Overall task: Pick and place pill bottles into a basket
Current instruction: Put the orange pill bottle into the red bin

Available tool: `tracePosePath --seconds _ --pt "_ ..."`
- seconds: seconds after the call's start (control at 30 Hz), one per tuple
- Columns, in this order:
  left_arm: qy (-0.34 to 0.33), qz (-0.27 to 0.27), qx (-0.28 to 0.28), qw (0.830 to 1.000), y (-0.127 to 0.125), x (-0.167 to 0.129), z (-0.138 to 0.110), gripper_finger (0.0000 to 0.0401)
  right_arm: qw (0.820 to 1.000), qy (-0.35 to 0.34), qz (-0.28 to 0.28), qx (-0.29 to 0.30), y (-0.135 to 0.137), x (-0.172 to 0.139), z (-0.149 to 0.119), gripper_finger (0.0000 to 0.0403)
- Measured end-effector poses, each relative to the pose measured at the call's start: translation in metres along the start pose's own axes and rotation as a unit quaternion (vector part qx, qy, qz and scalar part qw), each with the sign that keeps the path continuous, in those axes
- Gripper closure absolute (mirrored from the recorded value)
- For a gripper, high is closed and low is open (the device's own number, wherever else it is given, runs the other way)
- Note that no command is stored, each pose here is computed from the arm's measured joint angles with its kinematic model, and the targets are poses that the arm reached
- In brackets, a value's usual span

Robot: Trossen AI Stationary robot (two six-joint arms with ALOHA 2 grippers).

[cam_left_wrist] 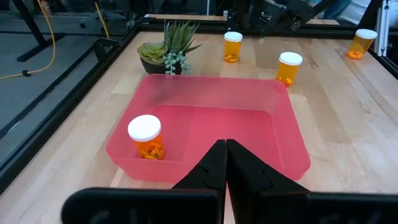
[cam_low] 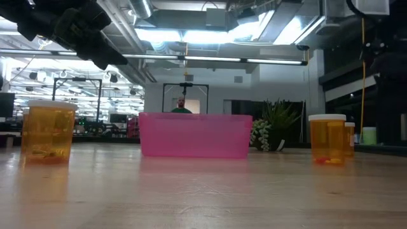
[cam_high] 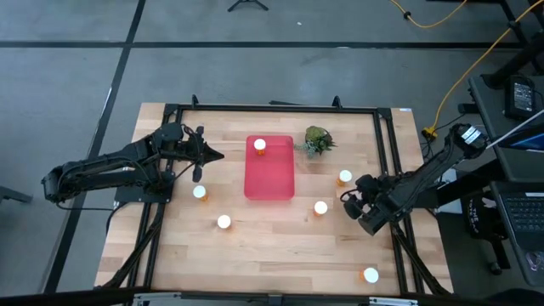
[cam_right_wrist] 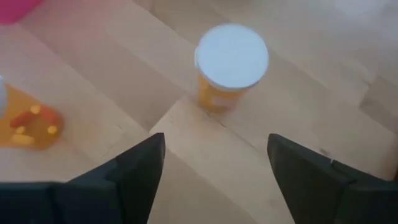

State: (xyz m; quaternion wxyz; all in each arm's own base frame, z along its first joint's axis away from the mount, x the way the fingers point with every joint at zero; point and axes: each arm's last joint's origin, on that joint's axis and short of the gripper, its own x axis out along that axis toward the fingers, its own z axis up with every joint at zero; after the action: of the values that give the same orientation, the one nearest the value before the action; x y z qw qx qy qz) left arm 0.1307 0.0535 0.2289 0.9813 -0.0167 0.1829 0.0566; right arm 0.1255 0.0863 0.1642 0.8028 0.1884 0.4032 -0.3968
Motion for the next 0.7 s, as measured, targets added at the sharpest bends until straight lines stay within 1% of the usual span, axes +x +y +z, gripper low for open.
tracePosePath --seconds 0.27,0.4,0.53,0.7 --pt "0.0 0.0 0.0 1.0 0.0 0.0 0.0 0.0382 1.0 -0.006 0.015 0.002 -0.003 0.013 -0.009 0.0116" --pt "0.0 0.0 0.0 1.0 0.0 0.0 0.0 0.0377 0.999 -0.022 0.032 -0.014 0.0 0.013 -0.009 0.0116" --pt "0.0 0.0 0.0 1.0 0.0 0.0 0.0 0.0378 0.998 -0.026 0.044 -0.025 0.003 0.013 -0.009 0.0116" --pt "0.0 0.0 -0.012 1.0 0.0 0.0 0.0 0.0381 0.998 -0.047 0.044 -0.026 0.003 0.013 -0.007 0.0116"
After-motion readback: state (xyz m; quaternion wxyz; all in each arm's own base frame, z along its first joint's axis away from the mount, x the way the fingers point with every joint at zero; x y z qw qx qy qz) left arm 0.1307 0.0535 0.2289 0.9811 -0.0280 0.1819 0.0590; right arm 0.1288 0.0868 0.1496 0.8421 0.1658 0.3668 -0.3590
